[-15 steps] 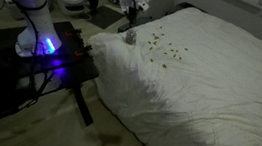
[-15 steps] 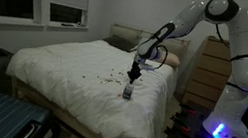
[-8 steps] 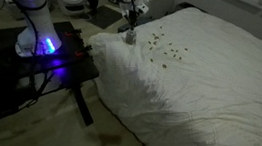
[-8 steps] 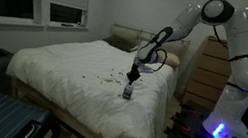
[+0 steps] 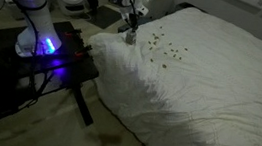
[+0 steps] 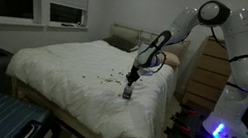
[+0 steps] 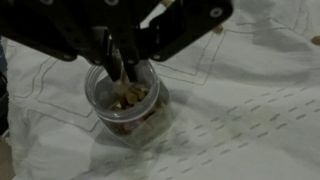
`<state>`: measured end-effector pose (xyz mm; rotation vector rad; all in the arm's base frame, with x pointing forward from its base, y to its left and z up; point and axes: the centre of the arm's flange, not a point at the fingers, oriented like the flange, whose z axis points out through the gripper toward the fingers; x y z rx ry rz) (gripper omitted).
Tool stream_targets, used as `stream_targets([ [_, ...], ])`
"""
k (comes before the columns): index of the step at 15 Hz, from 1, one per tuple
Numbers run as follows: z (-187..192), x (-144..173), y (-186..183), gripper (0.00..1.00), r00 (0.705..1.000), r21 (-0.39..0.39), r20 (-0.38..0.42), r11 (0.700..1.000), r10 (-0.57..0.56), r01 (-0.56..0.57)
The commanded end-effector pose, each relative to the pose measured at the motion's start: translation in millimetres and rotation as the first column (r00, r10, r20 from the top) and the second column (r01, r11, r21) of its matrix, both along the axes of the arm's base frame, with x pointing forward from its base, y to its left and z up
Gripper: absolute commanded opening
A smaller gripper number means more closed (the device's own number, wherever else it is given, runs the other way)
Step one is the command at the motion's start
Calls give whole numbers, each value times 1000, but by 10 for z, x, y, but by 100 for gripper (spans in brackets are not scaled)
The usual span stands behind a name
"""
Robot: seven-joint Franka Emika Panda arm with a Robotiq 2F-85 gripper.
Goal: Pick up the small objects from the bed and put them in the jar
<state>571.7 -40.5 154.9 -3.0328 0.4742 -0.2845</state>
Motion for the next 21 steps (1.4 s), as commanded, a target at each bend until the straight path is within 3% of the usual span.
stream_targets([
  [1, -25, -54, 7, 46, 1000, -26, 15, 1000, 14, -13],
  [3, -31, -49, 9, 12, 1000, -25, 13, 1000, 14, -14],
  [6, -31, -45, 12, 0, 1000, -26, 13, 1000, 14, -14],
  [9, 28, -41, 5, 0, 1000, -5, -10, 1000, 9, -9],
  [15, 539, -98, -18, 0, 996, 56, -56, 996, 76, -73],
  [21, 1196, -132, -292, 0, 996, 30, 25, 996, 82, -83],
])
